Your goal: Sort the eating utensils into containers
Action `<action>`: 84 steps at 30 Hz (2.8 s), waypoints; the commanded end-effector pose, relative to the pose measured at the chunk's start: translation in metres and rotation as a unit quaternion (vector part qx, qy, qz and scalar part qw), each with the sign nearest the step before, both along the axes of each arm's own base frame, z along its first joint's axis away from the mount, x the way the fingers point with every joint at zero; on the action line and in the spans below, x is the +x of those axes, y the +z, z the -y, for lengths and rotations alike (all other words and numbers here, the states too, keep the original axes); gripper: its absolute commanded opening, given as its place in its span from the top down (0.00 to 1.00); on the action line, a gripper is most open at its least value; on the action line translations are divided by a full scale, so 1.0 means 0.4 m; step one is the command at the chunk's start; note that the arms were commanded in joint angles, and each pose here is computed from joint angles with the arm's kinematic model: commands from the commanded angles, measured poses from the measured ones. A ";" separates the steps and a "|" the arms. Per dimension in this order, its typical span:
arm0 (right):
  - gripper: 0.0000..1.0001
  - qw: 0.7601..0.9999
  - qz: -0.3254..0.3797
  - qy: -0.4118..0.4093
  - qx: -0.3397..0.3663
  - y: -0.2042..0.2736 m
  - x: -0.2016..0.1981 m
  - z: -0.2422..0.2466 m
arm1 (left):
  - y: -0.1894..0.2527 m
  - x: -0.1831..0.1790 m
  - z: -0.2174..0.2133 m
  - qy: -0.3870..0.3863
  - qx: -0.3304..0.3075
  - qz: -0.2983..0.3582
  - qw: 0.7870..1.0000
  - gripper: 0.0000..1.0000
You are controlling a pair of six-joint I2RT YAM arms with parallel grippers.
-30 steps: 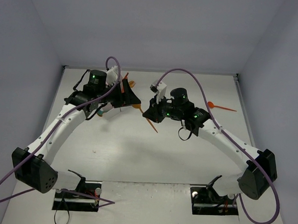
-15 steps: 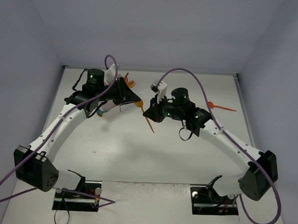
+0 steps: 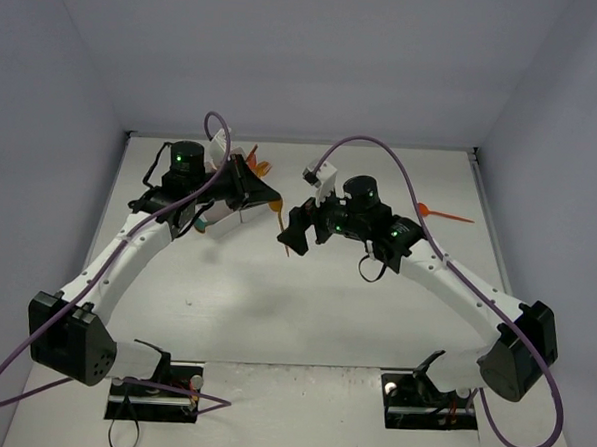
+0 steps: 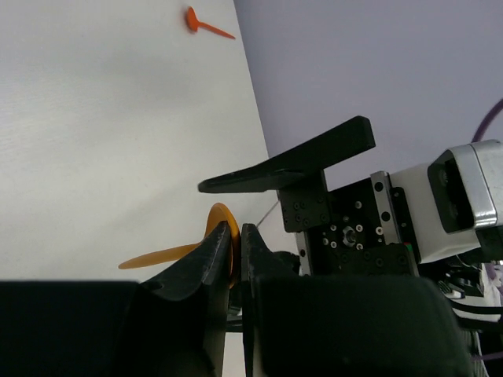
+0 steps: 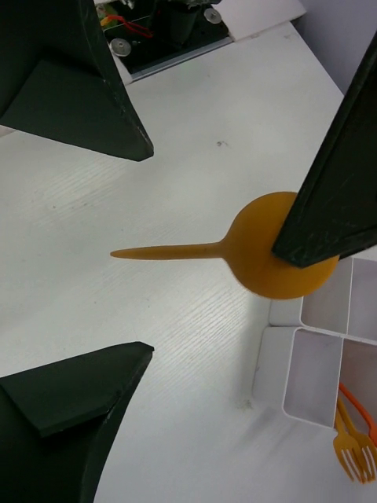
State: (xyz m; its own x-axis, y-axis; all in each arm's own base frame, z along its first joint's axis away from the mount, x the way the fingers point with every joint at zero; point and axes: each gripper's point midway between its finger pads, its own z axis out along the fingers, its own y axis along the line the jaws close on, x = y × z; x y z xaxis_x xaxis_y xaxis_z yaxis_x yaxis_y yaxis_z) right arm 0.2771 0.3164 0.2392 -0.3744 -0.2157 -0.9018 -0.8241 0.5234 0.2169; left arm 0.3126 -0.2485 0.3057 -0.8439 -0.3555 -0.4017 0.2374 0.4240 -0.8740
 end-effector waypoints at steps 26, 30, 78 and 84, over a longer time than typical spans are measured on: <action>0.00 0.985 0.039 -0.168 -0.002 0.057 0.056 0.276 | -0.040 0.355 -0.357 0.372 0.111 0.239 0.890 1.00; 0.00 0.984 0.036 -0.173 -0.006 0.051 0.060 0.280 | -0.081 0.345 -0.361 0.377 0.108 0.223 0.892 1.00; 0.00 0.794 -0.171 -0.581 -0.053 -0.287 0.583 1.002 | -0.108 0.089 -0.419 0.300 0.256 0.150 0.907 0.28; 0.00 0.787 -0.155 -0.590 -0.095 -0.320 0.598 1.134 | -0.092 0.015 -0.383 0.252 0.239 0.153 0.925 0.28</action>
